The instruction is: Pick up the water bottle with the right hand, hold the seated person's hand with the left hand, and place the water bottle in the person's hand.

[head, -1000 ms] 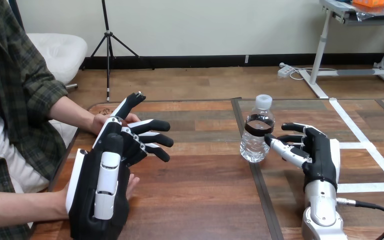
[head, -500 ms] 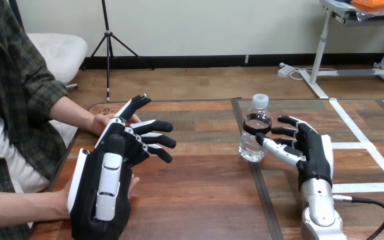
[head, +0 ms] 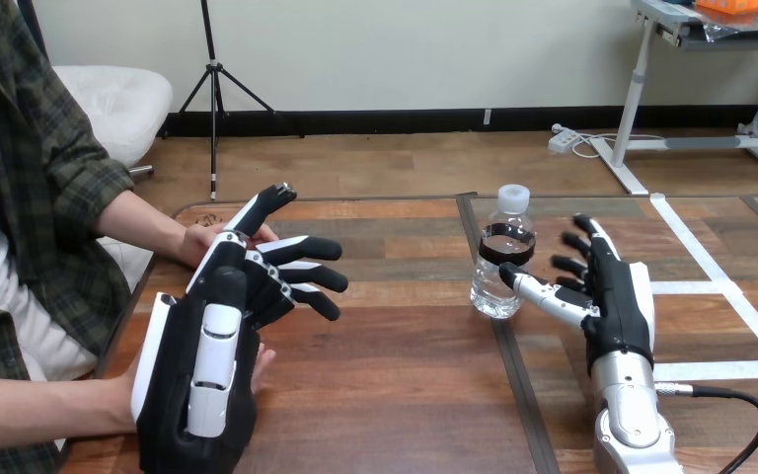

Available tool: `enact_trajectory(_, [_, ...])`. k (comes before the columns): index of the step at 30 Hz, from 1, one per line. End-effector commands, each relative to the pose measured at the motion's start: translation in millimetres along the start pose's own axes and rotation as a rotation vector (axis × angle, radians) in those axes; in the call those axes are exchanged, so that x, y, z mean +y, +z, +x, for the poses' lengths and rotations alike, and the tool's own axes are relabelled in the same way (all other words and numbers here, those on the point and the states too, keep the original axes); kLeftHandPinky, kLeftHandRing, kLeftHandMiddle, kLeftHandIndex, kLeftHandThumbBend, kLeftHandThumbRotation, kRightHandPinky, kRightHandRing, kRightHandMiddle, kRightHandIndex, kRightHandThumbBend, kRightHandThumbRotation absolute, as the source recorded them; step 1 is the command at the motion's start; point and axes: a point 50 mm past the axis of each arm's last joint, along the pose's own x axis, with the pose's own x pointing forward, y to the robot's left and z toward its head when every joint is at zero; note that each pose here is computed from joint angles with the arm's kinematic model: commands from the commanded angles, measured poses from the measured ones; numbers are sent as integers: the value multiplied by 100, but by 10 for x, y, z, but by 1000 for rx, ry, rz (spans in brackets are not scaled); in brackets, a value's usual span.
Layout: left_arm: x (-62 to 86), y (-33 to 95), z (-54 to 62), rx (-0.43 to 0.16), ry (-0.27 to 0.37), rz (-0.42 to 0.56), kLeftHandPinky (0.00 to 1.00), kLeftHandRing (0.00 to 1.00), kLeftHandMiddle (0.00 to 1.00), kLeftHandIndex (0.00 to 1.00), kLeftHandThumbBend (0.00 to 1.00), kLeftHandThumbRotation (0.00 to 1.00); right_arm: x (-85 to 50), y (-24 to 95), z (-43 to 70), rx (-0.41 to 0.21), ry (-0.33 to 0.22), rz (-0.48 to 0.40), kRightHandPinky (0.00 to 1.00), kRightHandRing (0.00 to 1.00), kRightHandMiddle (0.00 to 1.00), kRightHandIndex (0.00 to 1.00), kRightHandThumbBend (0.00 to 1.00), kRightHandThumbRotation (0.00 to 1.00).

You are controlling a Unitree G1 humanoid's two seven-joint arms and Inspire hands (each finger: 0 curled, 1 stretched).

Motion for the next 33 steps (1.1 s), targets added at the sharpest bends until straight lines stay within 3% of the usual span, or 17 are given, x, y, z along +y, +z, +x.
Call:
enact_trajectory(1, [-49, 29, -80, -8, 18, -9, 44, 58, 65, 84, 49, 92, -14, 246, 127, -95, 7, -9, 91, 96, 98, 99, 73, 0])
enact_trajectory(19, [-60, 14, -83, -14, 28, -4, 43, 59, 66, 84, 47, 93, 25, 335, 206, -95, 58, -51, 97, 99, 100, 100, 76, 8])
enact_trajectory(33, [-84, -4, -89, -15, 28, -12, 44, 58, 66, 84, 48, 94, 69, 355, 254, -63, 99, -107, 91, 96, 99, 100, 79, 17])
